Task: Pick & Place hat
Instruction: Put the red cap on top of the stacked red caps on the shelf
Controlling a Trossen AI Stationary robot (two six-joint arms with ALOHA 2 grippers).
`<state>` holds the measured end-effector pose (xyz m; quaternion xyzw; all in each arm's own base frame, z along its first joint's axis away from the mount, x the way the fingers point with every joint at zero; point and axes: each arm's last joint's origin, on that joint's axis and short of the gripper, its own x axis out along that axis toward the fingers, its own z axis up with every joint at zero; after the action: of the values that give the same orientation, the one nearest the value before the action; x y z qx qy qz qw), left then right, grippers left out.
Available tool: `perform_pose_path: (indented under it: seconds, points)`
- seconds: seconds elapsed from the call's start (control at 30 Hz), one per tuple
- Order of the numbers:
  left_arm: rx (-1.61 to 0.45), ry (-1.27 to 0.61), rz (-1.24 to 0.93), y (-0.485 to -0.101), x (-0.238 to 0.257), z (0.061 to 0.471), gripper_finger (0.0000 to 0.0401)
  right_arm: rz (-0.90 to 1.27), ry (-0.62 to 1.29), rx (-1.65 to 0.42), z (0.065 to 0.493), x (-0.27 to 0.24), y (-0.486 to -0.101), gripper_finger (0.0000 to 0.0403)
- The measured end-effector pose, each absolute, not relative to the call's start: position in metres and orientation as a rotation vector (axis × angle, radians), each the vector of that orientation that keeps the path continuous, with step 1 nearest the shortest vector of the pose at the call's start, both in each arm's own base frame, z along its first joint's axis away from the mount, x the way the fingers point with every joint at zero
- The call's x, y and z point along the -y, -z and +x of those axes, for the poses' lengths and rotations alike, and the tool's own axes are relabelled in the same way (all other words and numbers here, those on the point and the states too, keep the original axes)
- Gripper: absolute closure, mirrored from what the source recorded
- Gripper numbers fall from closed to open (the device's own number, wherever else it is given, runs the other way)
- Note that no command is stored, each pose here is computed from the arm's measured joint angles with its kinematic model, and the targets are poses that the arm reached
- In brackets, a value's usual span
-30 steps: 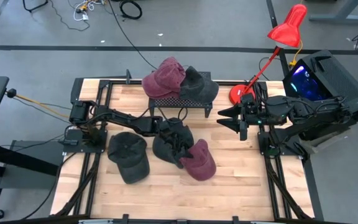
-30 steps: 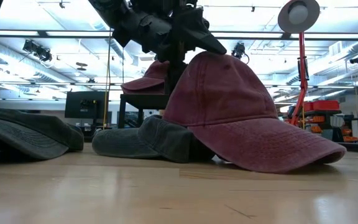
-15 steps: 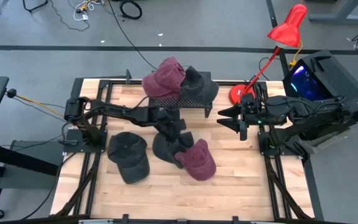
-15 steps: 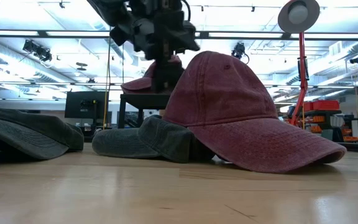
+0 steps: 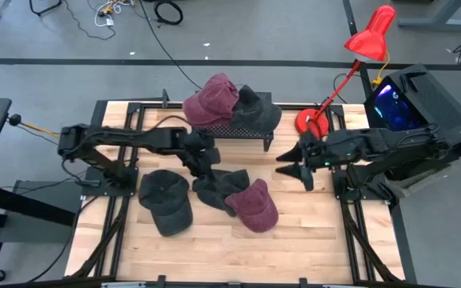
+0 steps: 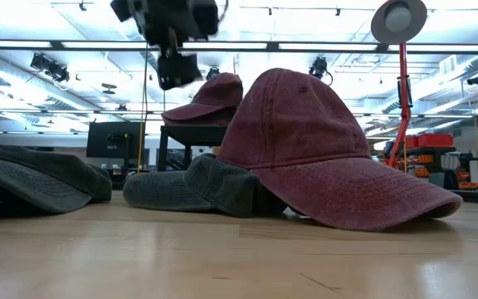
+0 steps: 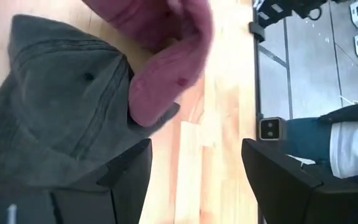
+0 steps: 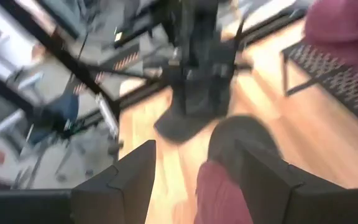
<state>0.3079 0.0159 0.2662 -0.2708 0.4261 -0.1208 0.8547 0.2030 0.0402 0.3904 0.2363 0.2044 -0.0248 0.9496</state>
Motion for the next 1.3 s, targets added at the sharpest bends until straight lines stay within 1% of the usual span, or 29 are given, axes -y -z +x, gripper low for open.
perform_pose_path:
  seconds: [0.17,0.37,0.57,0.93,1.07,1.2,1.3]
  points:
    - [-0.77,0.234,-0.519,-0.301,-0.015,0.286,0.0147,0.449,-0.003,-0.532,0.222,-0.038,-0.374,0.0188]
    - [-0.624,0.157,-0.455,-0.334,-0.015,0.258,0.0147,0.394,-0.086,-0.639,0.246,-0.029,-0.355,0.0188]
    - [-0.535,0.101,-0.422,-0.353,-0.015,0.24,0.0147,0.315,-0.181,-0.719,0.267,-0.015,-0.335,0.0188]
    - [-0.516,0.044,-0.431,-0.356,-0.016,0.235,0.0147,0.145,-0.299,-0.842,0.293,0.013,-0.298,0.0188]
    - [-0.525,0.015,-0.427,-0.354,-0.017,0.236,0.0147,0.131,-0.4,-0.865,0.302,0.017,-0.284,0.0188]
    - [-0.532,0.001,-0.424,-0.353,-0.018,0.236,0.0147,0.097,-0.459,-0.888,0.311,0.019,-0.269,0.0188]
    - [-0.557,-0.002,-0.428,-0.351,-0.017,0.234,0.0147,0.109,-0.515,-0.895,0.318,0.018,-0.258,0.0188]
